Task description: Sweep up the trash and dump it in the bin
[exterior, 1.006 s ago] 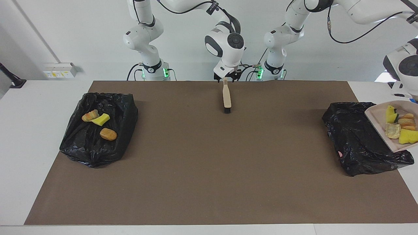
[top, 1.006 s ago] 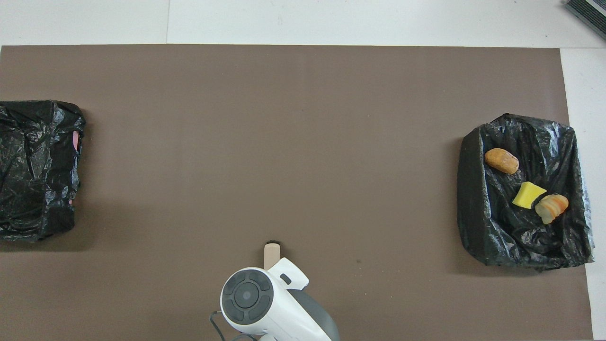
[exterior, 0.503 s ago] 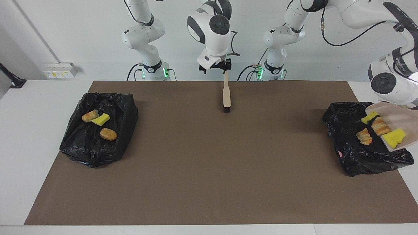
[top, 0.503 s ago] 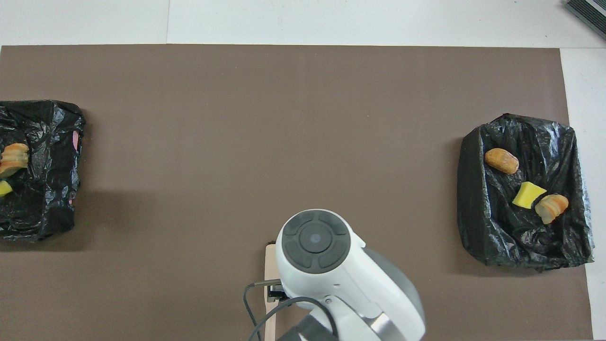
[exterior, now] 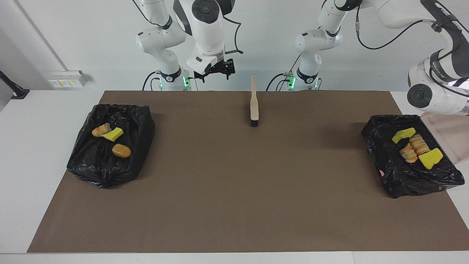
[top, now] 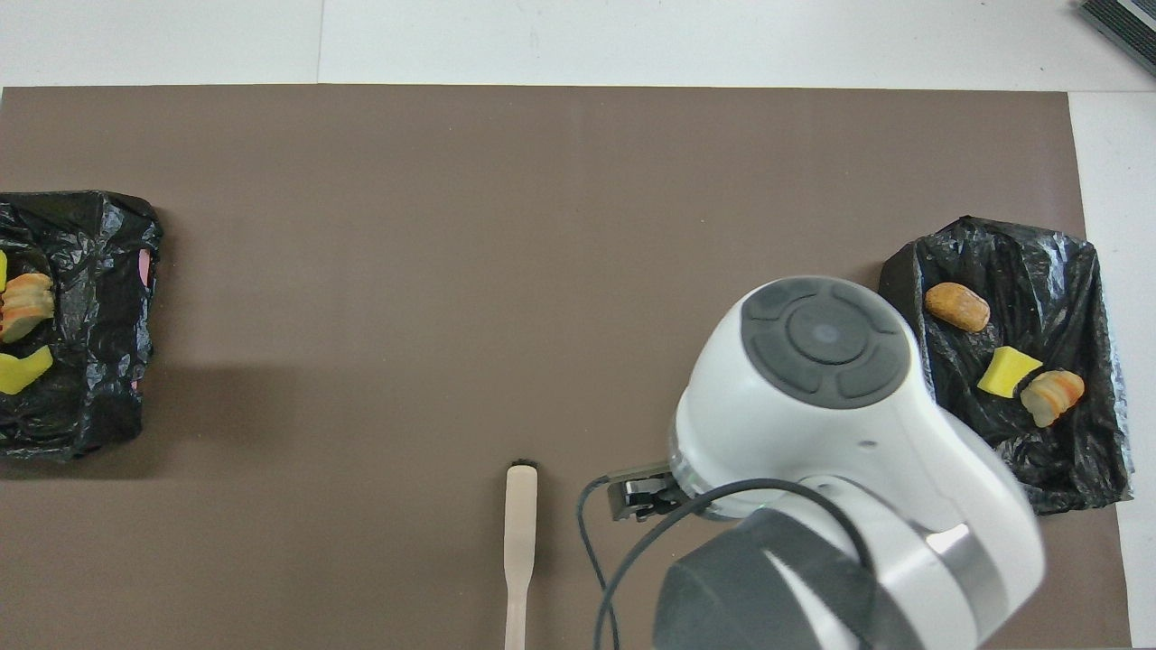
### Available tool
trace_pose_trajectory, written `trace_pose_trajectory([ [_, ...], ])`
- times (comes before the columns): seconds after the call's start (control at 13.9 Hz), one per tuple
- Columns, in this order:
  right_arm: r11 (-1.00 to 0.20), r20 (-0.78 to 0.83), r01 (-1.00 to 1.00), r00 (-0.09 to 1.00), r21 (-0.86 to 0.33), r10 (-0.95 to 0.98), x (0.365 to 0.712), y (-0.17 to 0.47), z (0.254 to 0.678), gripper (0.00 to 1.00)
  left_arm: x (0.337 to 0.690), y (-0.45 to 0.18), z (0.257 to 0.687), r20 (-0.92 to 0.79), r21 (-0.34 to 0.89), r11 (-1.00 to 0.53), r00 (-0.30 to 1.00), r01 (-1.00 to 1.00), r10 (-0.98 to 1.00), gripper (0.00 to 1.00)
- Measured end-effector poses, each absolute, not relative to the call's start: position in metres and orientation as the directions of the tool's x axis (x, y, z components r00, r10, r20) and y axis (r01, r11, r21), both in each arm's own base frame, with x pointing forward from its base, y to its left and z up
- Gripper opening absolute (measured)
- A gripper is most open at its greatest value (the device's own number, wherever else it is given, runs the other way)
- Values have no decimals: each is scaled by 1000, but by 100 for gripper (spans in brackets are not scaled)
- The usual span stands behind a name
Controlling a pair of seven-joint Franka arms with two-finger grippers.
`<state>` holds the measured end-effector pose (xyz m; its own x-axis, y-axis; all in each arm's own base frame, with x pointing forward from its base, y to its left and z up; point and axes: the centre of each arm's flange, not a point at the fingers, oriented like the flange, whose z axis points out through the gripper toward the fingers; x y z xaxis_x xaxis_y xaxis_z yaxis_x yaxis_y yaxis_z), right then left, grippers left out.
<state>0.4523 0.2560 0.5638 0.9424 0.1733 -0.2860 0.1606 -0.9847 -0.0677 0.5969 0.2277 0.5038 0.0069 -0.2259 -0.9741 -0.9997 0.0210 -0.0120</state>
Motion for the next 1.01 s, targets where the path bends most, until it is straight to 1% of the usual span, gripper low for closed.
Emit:
trace_pose_trajectory([
  [0.14,-975,-257,210,941,-71,221,465,221,574,100,597,221,518,-976,-31,33,24,-999,-215,33],
  [0.36,-961,-223,274,936,-31,274,478,184,590,100,602,198,536,-971,-72,61,56,-996,-233,33],
  [0.65,-945,-216,323,927,47,306,492,143,593,100,612,146,527,-922,-110,72,75,-991,-379,33],
  [0.79,-950,-213,303,936,71,282,498,123,595,100,614,119,517,-869,-125,47,86,-991,-488,33],
  [1.01,-968,-177,235,960,83,218,507,88,612,100,613,87,504,-781,-123,-9,102,-992,-616,33],
])
